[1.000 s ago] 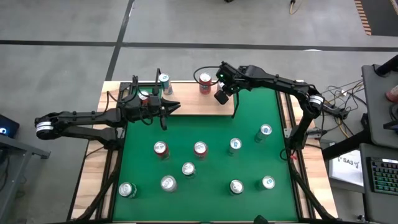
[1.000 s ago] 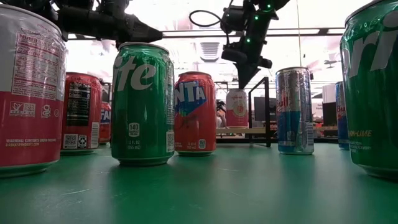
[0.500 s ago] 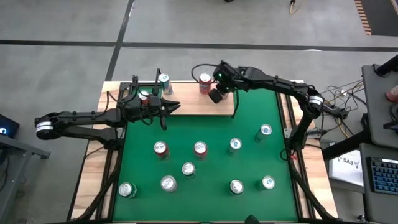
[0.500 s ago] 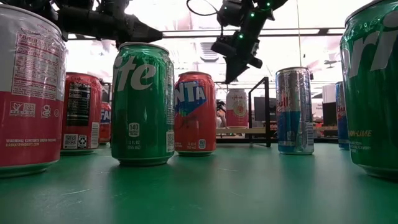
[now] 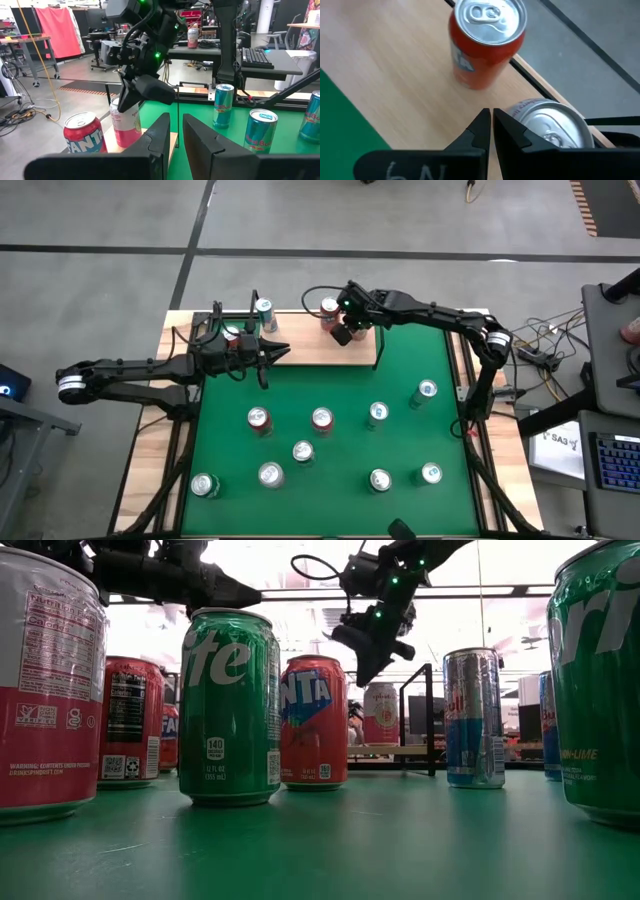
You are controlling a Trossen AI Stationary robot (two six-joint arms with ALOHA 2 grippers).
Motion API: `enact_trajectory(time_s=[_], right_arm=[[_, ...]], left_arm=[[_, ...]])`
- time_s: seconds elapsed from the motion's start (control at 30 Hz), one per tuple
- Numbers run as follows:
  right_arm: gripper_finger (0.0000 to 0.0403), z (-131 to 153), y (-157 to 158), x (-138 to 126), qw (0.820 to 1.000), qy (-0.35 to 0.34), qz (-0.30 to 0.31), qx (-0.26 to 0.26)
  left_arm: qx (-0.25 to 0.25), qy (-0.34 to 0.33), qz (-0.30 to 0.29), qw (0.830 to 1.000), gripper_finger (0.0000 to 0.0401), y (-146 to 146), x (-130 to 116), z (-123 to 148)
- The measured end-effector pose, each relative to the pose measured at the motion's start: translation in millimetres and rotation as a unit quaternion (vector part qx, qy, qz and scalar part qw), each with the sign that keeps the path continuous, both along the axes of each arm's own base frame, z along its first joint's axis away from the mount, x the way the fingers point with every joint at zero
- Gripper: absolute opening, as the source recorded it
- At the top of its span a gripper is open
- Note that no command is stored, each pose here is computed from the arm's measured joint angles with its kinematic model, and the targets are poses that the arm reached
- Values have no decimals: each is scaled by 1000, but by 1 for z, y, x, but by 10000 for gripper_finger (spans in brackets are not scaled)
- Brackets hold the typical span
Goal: Pick and place cans onto a shelf
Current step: Put the right pink white soda can on the shelf
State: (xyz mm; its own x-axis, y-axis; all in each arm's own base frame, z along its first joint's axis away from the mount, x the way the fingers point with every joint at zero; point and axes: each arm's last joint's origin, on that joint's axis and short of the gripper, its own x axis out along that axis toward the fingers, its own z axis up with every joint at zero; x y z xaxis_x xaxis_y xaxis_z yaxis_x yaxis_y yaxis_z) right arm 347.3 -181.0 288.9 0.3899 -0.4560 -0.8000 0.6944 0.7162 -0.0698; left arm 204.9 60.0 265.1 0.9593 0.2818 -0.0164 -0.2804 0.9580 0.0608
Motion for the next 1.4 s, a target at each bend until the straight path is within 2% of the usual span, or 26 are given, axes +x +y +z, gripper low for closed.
enact_trajectory(time_s=[0.53, 1.4], right_arm=[[12, -2, -1, -5, 1000, 16, -16, 15], [12, 0, -1, -6, 1000, 16, -13, 12]], left_arm=[[0, 0, 0, 1000, 36, 0, 0, 0], [0, 0, 0, 1000, 36, 0, 0, 0]])
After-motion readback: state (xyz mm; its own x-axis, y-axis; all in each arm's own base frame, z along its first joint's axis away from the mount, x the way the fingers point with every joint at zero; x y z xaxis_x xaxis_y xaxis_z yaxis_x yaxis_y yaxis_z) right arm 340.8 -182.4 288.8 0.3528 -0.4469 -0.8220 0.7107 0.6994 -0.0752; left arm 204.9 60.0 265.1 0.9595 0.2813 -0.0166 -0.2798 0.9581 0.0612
